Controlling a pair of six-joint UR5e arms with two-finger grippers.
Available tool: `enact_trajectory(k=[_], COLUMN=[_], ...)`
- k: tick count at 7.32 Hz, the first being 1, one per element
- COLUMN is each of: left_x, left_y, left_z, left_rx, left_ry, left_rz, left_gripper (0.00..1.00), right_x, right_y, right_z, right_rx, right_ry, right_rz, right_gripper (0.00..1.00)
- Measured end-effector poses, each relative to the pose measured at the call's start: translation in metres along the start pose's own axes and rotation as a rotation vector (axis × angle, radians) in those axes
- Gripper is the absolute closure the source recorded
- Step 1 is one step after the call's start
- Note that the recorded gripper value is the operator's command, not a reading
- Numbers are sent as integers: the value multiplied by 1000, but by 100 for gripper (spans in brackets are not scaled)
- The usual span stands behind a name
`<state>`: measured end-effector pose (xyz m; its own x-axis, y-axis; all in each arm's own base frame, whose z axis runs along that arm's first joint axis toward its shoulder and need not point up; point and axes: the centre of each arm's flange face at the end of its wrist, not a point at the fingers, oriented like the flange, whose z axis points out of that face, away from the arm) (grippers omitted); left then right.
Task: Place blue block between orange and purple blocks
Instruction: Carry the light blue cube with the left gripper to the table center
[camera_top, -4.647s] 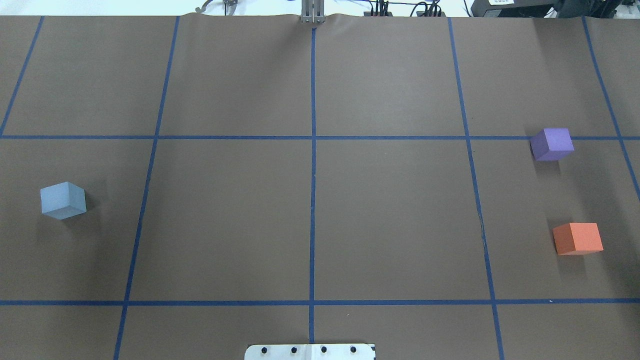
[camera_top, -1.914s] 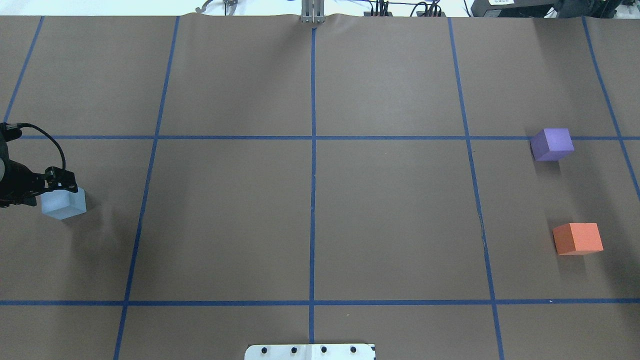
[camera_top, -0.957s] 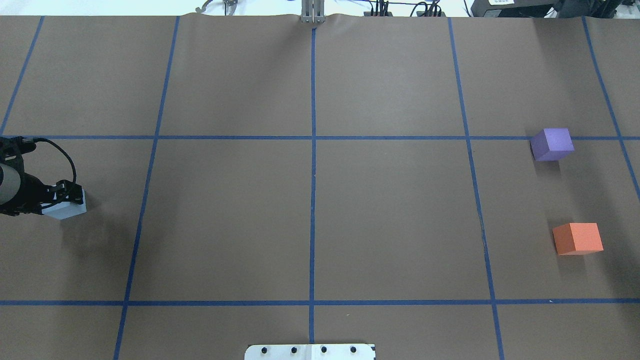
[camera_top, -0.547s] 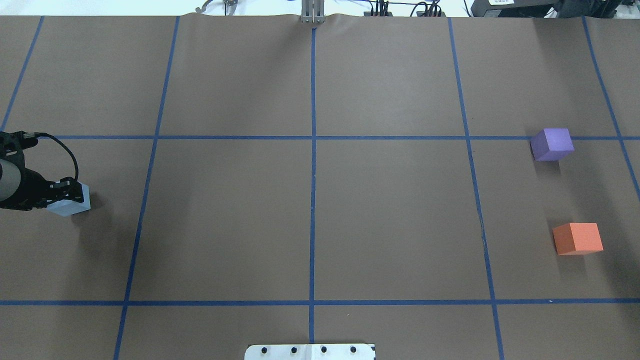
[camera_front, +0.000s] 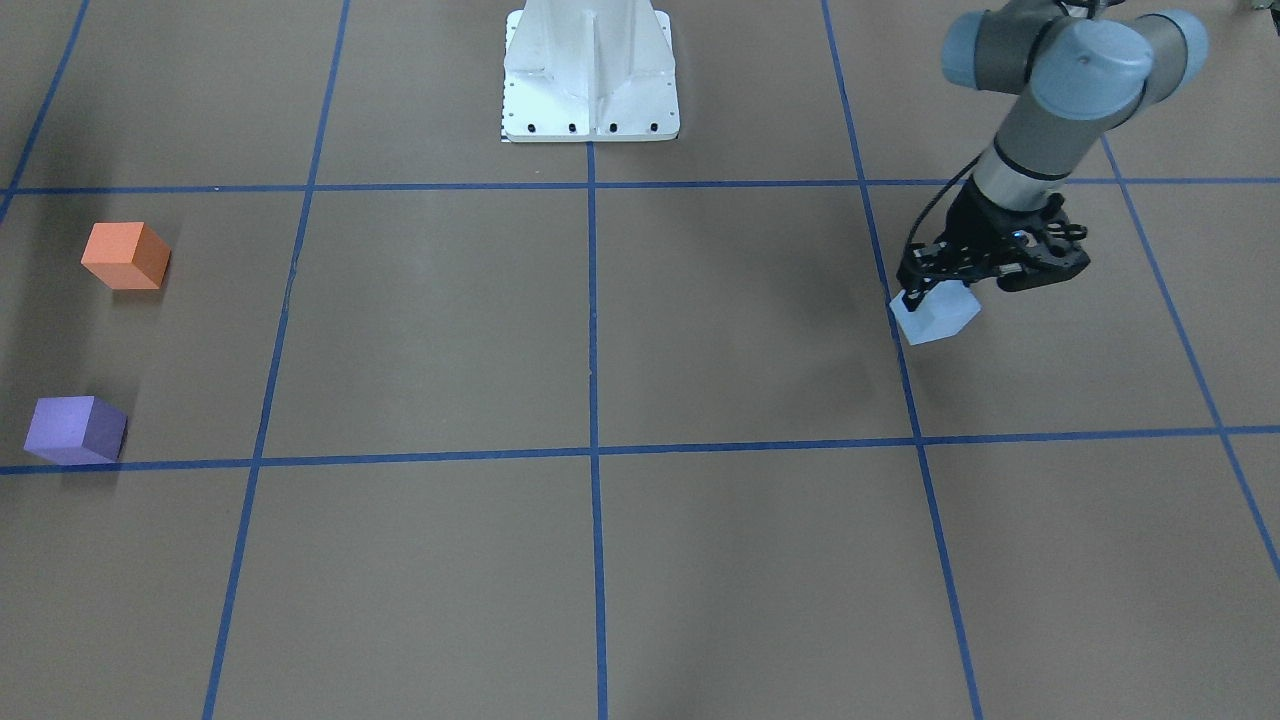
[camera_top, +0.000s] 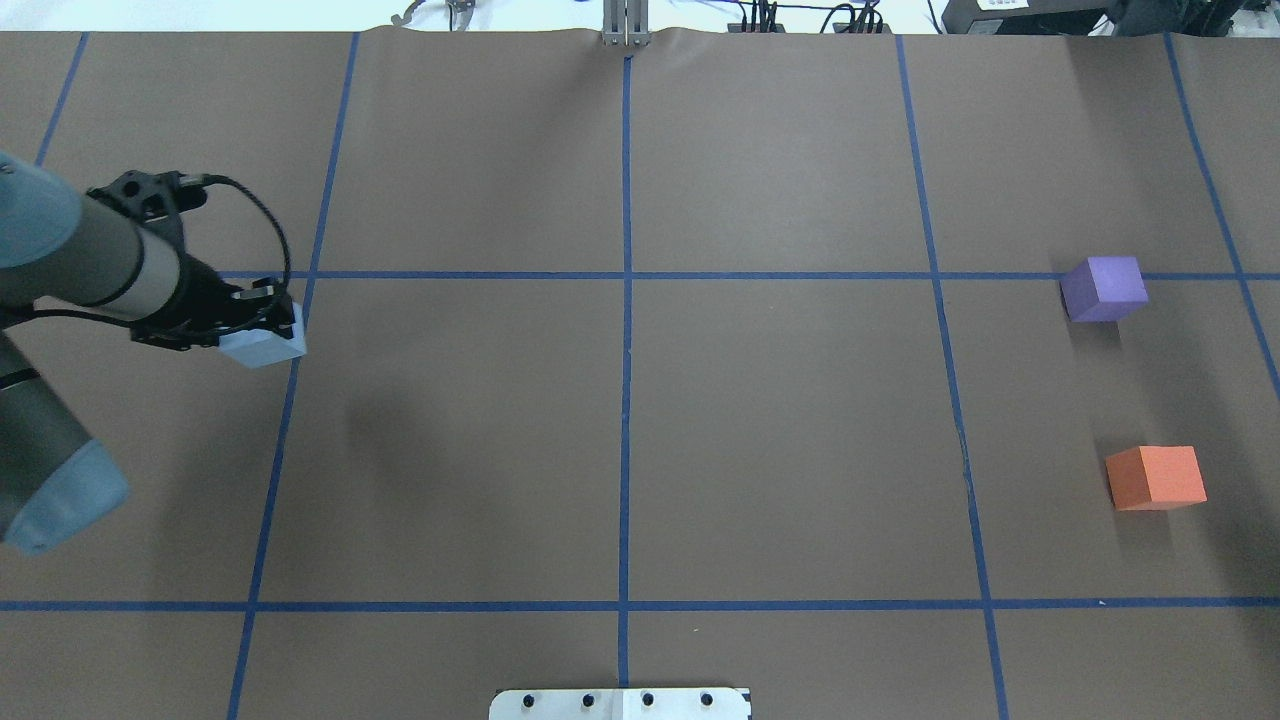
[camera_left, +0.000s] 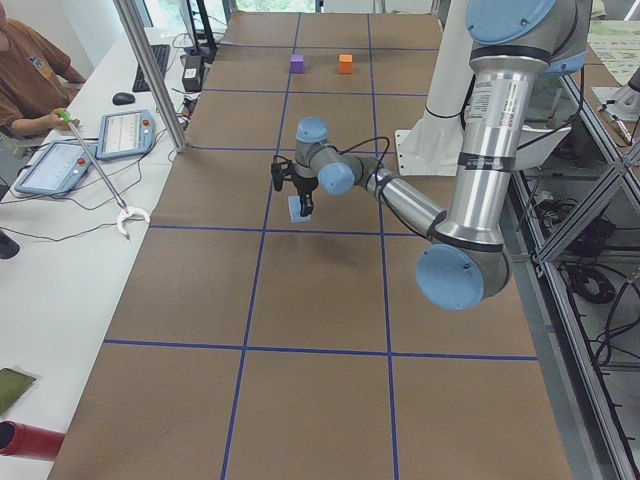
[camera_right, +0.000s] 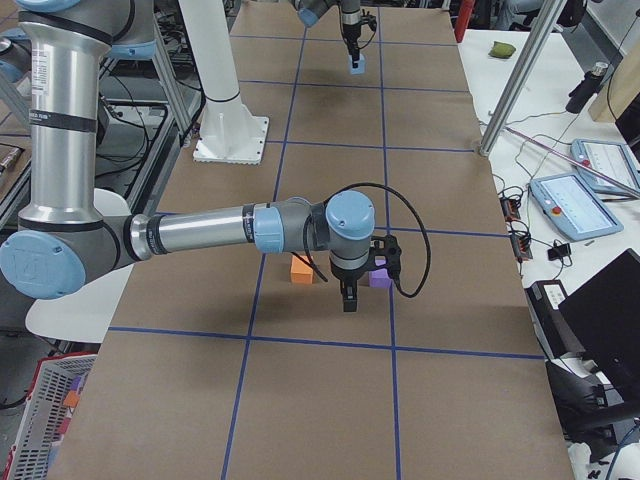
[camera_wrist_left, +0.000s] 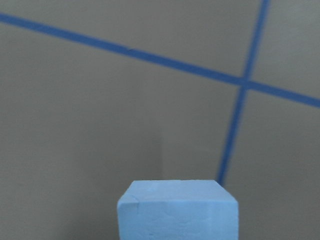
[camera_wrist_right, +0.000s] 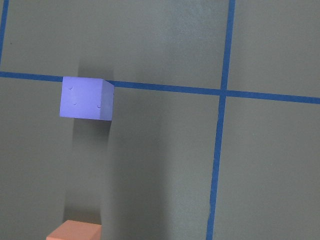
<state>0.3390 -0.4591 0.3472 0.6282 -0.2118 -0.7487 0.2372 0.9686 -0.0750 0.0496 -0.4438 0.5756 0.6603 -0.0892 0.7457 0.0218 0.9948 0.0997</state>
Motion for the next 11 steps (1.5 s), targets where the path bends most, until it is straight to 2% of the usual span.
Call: enact_trajectory(k=[1, 3, 4, 6, 9, 10, 11], left_x=[70, 171, 215, 304, 339, 340, 341], left_y=[18, 63, 74, 71, 69, 75, 82], left_z=[-11, -12, -3, 22, 65, 76, 84], left_rx=[-25, -34, -35, -38, -42, -48, -50], left_ry=[3, 15, 14, -13, -29, -37, -47], left_rz=[38, 125, 150, 172, 187, 193, 200], left_gripper=[100, 100, 100, 100, 100, 82, 36], right_x=[1, 1, -1, -4, -6, -7, -11], right_y=[3, 6, 6, 4, 2, 1, 1], right_z=[1, 1, 0, -2, -4, -5, -9], right_rx=[-3, -5, -2, 3, 6, 9, 15], right_ry=[-1, -5, -9, -14, -15, -15, -16], right_rz=[4, 10, 9, 4, 2, -1, -6], right_gripper=[0, 0, 0, 0, 0, 0, 0])
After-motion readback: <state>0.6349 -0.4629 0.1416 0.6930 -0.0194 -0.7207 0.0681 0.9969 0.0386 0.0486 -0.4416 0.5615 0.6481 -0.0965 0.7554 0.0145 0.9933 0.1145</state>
